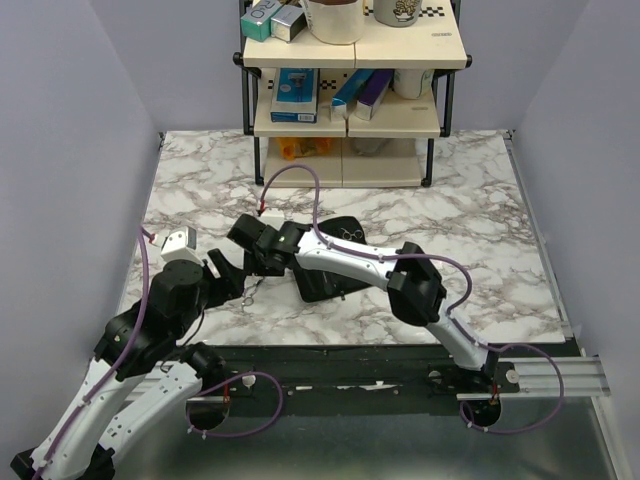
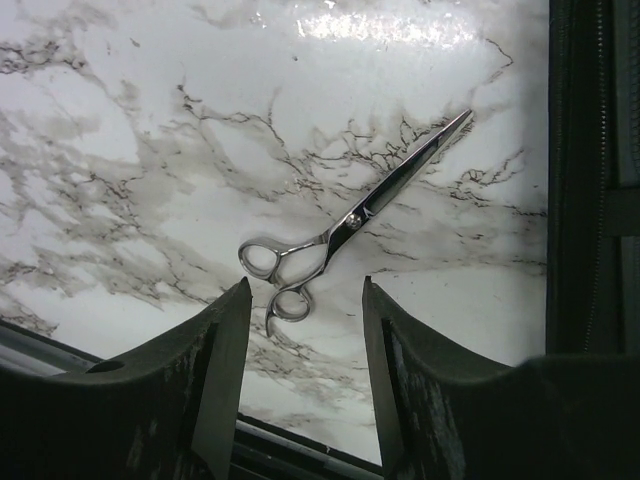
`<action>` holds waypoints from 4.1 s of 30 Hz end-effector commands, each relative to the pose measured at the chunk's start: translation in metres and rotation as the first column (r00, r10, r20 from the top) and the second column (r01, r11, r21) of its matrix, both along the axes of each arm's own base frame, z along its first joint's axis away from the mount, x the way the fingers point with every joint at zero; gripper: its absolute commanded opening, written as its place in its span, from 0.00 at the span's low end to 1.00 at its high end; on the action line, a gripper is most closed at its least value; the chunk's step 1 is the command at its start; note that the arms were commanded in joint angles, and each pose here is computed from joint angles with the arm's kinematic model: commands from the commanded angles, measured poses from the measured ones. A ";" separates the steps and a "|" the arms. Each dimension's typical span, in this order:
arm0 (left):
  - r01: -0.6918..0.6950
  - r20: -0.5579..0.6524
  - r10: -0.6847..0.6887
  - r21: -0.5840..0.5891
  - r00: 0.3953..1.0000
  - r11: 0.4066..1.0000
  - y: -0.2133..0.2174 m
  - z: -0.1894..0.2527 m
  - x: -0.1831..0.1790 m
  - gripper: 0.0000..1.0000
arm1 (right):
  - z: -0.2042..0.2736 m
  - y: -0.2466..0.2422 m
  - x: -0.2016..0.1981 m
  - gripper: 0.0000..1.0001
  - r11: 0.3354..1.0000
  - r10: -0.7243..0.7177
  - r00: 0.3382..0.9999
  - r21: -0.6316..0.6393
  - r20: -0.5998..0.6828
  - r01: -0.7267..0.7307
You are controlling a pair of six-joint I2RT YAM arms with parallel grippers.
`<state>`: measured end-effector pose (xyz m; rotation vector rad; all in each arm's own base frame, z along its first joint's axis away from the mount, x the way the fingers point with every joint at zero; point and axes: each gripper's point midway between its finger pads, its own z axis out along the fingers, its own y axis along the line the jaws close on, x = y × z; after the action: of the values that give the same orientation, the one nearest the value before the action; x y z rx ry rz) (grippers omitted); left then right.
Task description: Sort the hair-cutting tools
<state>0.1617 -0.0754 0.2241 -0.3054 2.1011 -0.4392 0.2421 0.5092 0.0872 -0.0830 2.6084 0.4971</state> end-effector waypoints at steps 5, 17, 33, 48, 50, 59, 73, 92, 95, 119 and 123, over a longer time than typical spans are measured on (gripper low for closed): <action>0.050 0.002 -0.050 -0.006 0.999 0.999 -0.005 -0.003 -0.005 0.78 | -0.034 0.009 -0.006 0.56 0.998 -0.049 0.997 -0.032 -0.066 0.047; 0.067 0.018 -0.067 -0.018 0.998 0.998 -0.007 0.000 -0.007 0.79 | -0.068 -0.005 -0.009 0.56 0.989 -0.057 0.995 -0.143 -0.086 0.044; 0.095 0.036 -0.094 -0.023 0.995 0.995 -0.009 0.003 -0.009 0.79 | -0.085 -0.009 0.004 0.54 0.971 -0.016 1.000 -0.239 -0.020 0.011; 0.102 0.026 -0.102 -0.013 0.994 0.995 -0.011 0.000 -0.008 0.80 | -0.109 -0.044 -0.004 0.33 0.902 0.093 0.996 -0.423 -0.013 -0.090; 0.102 0.023 -0.102 -0.012 0.995 0.995 -0.011 0.000 -0.008 0.80 | -0.108 -0.049 -0.005 0.27 0.889 0.122 0.993 -0.444 -0.009 -0.113; 0.088 0.011 -0.088 -0.007 0.996 0.996 -0.010 -0.003 -0.006 0.80 | -0.116 -0.076 -0.022 0.01 0.841 0.216 0.974 -0.493 -0.070 -0.223; 0.024 -0.013 -0.024 0.005 1.000 1.000 -0.001 0.003 -0.004 0.76 | -0.025 -0.040 -0.032 0.01 0.879 0.424 0.901 -0.279 0.091 -0.386; 0.063 -0.082 -0.060 0.037 0.995 0.997 -0.049 0.000 0.050 0.62 | 0.059 -0.142 -0.068 0.01 0.913 0.391 0.897 -0.211 0.205 -0.349; 0.092 -0.073 -0.090 0.027 0.993 0.995 -0.074 0.000 0.077 0.55 | 0.041 -0.176 -0.057 0.01 0.921 0.358 0.918 -0.227 0.172 -0.316; 0.181 -0.245 -0.129 0.204 0.961 0.962 -0.182 -0.087 0.284 0.00 | 0.007 -0.266 -0.042 0.01 0.859 0.424 0.906 -0.321 0.004 -0.400; 0.137 -0.254 -0.080 0.214 0.964 0.967 -0.184 -0.102 0.302 0.00 | 0.001 -0.269 -0.043 0.01 0.844 0.425 0.904 -0.346 -0.036 -0.411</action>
<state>0.4442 -0.2602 0.1240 -0.0773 2.4180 -0.2666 0.2011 0.2422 0.0849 -0.7419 2.5790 0.1754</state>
